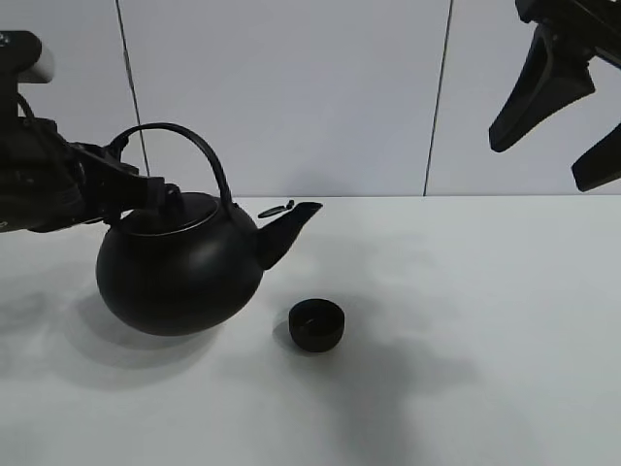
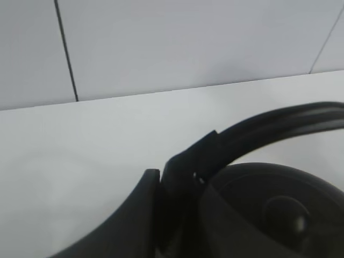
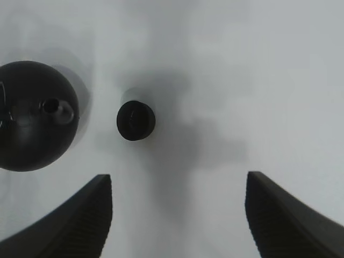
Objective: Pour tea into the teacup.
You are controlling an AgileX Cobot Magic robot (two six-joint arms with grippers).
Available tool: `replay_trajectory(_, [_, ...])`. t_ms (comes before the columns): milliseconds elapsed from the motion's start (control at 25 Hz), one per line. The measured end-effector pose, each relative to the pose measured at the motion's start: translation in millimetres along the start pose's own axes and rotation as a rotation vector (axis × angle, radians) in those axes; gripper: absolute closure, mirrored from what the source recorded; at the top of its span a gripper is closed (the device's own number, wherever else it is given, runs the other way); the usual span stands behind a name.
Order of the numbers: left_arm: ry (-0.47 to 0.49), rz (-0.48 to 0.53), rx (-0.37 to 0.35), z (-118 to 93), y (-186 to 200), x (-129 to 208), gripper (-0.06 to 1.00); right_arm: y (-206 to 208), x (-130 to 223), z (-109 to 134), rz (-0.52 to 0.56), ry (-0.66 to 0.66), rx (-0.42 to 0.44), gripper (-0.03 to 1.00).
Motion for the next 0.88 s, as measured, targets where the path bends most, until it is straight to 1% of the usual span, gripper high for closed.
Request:
replay_trajectory(120, [-0.048,-0.017,0.044,-7,0,-3,0.84,0,0,0,-0.002,0.0,0.0,0.48])
replay_trajectory(240, [-0.061,-0.029,0.056,-9,0,-4,0.84,0,-1,0,-0.005,0.0,0.001,0.48])
replay_trajectory(440, [-0.057,-0.047,0.058,-11,-2,-10,0.84,0,-1,0,-0.005,0.0,0.001,0.48])
replay_trajectory(720, [-0.027,-0.072,0.062,-13,-5,-18,0.84,0,-2,0,-0.016,0.0,0.002,0.48])
replay_trajectory(880, [-0.039,-0.075,0.074,-15,-6,-17,0.84,0,-3,0,-0.021,0.0,0.003,0.48])
Point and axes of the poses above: a point on each arm's last joint axis where the gripper is mounted, y pointing back along that axis away from the gripper, z along the wrist's bending axis when the last joint is at zero, x = y × z, the point moved 7 cm from there along -y, pointing out along that axis toward the gripper, and after that the axes turned 7 degrees about y, right-handed, at the moved point
